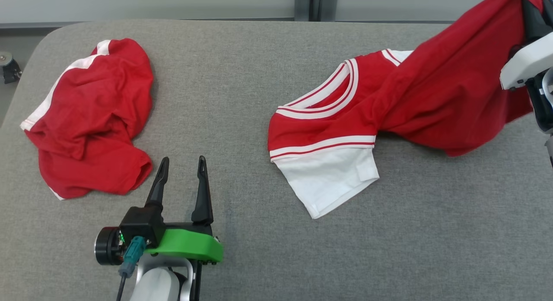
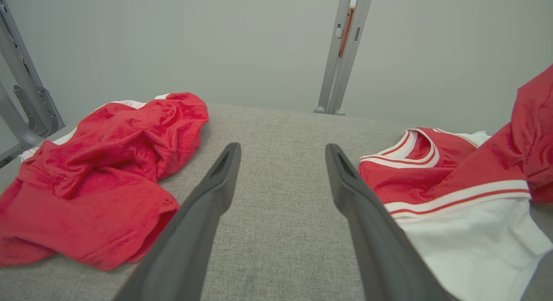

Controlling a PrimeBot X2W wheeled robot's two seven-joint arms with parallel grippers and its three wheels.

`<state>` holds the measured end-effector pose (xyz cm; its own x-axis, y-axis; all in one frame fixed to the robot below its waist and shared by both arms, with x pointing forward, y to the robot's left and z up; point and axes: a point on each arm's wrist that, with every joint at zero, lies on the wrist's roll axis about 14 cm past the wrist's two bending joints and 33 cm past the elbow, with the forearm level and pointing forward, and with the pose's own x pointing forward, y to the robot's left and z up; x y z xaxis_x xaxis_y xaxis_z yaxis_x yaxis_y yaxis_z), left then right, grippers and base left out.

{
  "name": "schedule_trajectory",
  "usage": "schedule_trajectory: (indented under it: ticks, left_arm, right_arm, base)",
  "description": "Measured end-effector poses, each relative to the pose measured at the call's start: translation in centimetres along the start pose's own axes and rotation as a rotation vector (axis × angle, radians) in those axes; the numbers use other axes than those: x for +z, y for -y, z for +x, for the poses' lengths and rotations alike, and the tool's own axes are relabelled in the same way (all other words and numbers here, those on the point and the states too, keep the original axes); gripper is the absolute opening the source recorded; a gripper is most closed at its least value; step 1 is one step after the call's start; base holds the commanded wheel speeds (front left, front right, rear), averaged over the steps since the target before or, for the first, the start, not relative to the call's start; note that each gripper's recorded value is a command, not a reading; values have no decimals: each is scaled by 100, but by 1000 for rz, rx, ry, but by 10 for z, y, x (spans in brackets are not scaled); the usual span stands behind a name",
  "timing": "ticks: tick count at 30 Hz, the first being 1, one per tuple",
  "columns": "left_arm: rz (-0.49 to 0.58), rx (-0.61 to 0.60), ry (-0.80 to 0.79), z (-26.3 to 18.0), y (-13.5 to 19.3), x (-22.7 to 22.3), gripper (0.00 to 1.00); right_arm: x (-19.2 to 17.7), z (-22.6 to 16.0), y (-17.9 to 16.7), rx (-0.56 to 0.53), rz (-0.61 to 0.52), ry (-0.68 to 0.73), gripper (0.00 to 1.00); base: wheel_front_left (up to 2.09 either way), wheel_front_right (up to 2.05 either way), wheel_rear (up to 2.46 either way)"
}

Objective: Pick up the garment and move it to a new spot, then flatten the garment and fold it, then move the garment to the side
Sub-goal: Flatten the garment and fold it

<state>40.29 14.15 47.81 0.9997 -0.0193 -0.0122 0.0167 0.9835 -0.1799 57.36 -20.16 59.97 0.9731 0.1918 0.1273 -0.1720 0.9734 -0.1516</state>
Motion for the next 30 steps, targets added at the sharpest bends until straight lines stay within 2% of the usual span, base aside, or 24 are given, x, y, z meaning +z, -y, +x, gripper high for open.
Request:
schedule_trajectory:
  ticks: [4,10,14,17,20,24,26,30]
  left_arm:
    - [-7,-12,-9,0,4,-4,100]
    - [-2,-45,-14,5,15,-7,100]
    - [4,-115,-29,10,35,-14,100]
    - [4,-165,-40,16,51,-19,100]
    - [8,-208,-39,23,64,-21,100]
    - [11,-266,-45,29,82,-26,100]
    - [8,-293,-50,31,91,-28,100]
    - [4,-325,-59,31,102,-32,100]
  right_arm:
    - [23,-10,-4,13,-22,84,0]
    - [10,-67,-3,-27,34,103,0]
    - [-23,-128,4,-105,96,20,0]
    - [-55,-180,8,-192,172,-83,0]
    - [-82,-222,6,-242,201,-195,0]
    - [-102,-253,3,-316,301,-259,0]
    - [-116,-269,8,-344,291,-313,100]
    - [-121,-280,17,-389,285,-314,100]
  base:
    - [0,0,0]
    - [0,0,0]
    - [0,0,0]
    - [0,0,0]
    - [0,0,0]
    - [0,0,0]
    - [0,0,0]
    - [0,0,0]
